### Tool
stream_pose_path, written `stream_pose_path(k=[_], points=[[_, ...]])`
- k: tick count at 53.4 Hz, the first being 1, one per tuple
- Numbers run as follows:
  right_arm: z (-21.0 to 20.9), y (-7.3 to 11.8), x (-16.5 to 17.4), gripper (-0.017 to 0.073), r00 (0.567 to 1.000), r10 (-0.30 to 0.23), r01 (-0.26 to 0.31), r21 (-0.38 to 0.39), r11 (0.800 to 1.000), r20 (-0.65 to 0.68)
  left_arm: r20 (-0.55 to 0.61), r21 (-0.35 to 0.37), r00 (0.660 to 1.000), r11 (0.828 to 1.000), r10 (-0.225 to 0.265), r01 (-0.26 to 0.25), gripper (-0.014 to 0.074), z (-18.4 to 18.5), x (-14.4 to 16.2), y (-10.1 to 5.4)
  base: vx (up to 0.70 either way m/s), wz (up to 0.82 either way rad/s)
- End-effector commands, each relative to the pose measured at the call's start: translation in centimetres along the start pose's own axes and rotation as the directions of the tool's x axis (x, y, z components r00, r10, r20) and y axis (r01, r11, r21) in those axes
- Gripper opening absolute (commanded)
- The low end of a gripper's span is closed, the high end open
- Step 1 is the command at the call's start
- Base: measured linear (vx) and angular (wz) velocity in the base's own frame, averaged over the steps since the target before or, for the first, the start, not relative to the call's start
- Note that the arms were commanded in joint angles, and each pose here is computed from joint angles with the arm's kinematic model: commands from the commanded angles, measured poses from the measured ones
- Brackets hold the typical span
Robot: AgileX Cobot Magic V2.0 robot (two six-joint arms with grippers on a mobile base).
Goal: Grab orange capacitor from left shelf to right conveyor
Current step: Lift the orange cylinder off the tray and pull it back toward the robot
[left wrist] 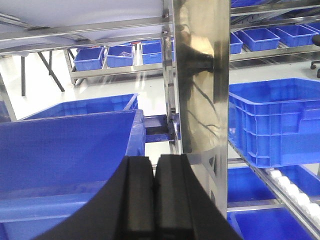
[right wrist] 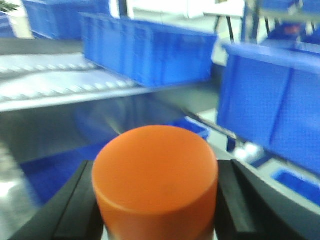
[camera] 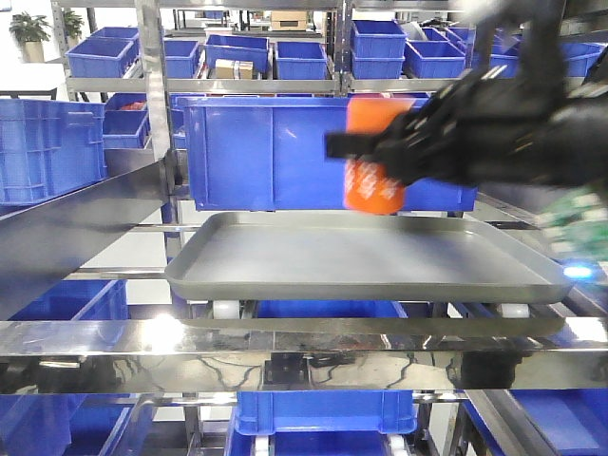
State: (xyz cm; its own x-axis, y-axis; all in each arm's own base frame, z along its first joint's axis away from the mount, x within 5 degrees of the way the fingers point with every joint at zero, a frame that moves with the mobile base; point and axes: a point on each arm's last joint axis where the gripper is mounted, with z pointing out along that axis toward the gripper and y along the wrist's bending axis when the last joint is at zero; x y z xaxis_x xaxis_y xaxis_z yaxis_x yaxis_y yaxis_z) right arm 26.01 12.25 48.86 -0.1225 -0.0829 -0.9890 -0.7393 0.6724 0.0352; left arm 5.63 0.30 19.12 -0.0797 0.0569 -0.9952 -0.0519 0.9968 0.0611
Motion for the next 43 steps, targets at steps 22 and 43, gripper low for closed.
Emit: stream_pose_path(k=[22,43], points=[[-8.9,6.6,4.7,0.0334,0.994,-0.049,0.056,-0.077,0.995,0.093,0.062,-0.009,0.998,1.000,-0.005,0.006,-0.0006,0.1,0.3,0.0,0.00,0.00],[-8.4,7.2,15.0,0.0334,0.994,0.106,-0.110,-0.123,0.986,-0.040,0.062,-0.009,0.998,1.000,-0.005,0.006,-0.0006,0.1,0.3,0.0,0.00,0.00]])
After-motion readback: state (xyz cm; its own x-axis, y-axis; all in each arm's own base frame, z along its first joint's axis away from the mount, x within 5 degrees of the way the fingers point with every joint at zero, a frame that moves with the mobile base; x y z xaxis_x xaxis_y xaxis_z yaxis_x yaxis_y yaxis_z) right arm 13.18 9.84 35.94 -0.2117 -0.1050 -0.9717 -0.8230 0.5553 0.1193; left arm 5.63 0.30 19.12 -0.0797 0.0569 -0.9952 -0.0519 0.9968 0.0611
